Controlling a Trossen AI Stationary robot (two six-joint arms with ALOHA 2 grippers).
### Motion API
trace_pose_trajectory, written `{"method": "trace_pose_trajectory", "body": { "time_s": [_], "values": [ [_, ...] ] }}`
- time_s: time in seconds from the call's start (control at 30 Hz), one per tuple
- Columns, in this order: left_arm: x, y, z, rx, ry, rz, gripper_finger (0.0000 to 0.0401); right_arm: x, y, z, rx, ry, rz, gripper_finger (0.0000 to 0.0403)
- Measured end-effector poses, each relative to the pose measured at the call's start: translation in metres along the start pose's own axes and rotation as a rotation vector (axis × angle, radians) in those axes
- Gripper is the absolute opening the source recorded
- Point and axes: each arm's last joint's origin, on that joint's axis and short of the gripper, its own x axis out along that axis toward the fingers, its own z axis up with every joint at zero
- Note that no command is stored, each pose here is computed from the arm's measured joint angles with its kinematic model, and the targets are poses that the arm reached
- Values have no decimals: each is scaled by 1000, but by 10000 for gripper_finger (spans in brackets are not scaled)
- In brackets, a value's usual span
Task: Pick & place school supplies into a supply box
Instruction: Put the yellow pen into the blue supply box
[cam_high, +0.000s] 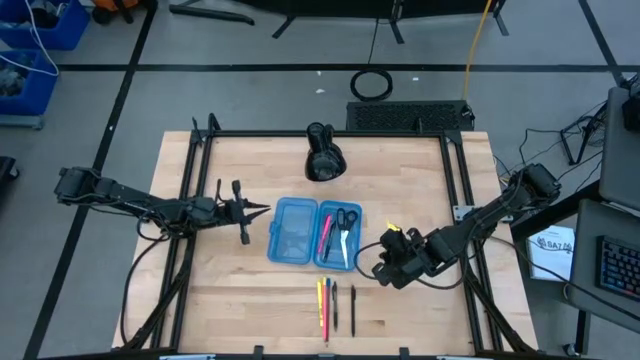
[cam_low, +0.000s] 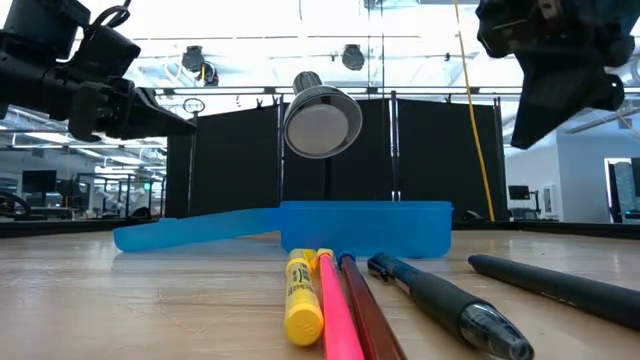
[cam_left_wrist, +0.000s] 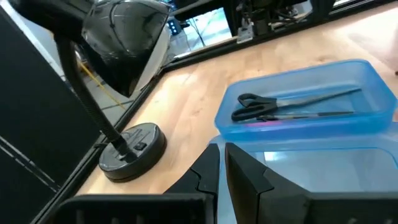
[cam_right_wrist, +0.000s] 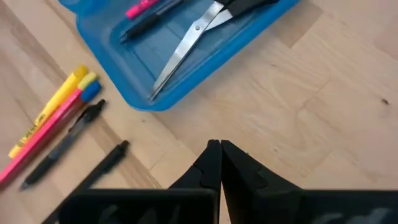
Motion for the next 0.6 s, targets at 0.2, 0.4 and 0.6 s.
{"method": "trace_pose_trajectory", "body": {
  "time_s": [0.2,0.4,0.6],
  "values": [
    [0,-1,-3,-208,35,2,33,12,-9,-7,-42,7,-7,0],
    [0,-2,-7,-293,74,-17,33,30,-15,-19,-17,12,93,0],
    [0,-4,-6,-283,58,-82,33,42,-25,-33,-12,8,134,0]
  ]
}}
